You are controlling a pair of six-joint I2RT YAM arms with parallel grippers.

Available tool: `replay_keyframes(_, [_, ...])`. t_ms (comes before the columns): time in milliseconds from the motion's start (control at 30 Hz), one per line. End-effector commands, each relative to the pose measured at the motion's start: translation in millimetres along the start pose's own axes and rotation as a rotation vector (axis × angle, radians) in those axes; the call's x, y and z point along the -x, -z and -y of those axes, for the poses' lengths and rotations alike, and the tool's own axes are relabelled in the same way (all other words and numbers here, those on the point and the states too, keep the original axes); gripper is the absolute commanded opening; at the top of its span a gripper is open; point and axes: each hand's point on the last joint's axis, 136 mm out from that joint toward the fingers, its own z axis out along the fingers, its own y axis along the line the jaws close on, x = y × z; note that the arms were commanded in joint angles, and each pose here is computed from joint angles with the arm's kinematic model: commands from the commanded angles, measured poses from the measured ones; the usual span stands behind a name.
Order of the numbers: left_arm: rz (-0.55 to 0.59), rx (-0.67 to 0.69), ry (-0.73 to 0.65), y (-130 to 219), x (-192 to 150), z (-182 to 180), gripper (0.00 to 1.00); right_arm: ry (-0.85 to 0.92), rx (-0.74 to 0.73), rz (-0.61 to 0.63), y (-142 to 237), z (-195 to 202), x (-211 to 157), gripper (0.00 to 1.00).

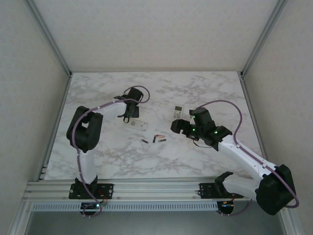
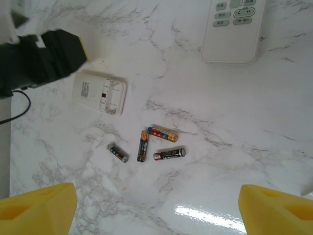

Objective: Load the batteries into the remote control

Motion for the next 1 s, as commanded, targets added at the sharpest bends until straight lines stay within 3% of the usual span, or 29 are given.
replay_keyframes(0, [-0.059, 0.018, -0.048, 1.9, -10.9, -7.9, 0.64, 0.009, -0.006, 0.018, 7.3, -2.8, 2.0, 0.86])
replay_keyframes(333, [-0.05, -0.075, 0.004, 22.0, -29.2, -8.6, 0.54, 0.003, 0.002, 0.016, 2.1, -5.6, 4.1, 0.86])
replay_keyframes(567, [-0.017, -0.097, 0.035, 28.5, -25.2, -7.1, 0.58, 0.03, 0.006, -0.003, -2.6, -10.9, 3.5, 0.86])
replay_keyframes(733, [0.116, -0.26, 0.118, 72.0, -13.8, -3.2, 0.67, 0.27, 0.0, -0.013, -5.9, -33.4, -6.2, 0.83])
replay_keyframes(967, [0.223, -0.534, 0.287, 125.7, -20.0, -38.6, 0.75, 0.666, -0.02, -0.239, -52.2, -86.1, -57.0, 0.7])
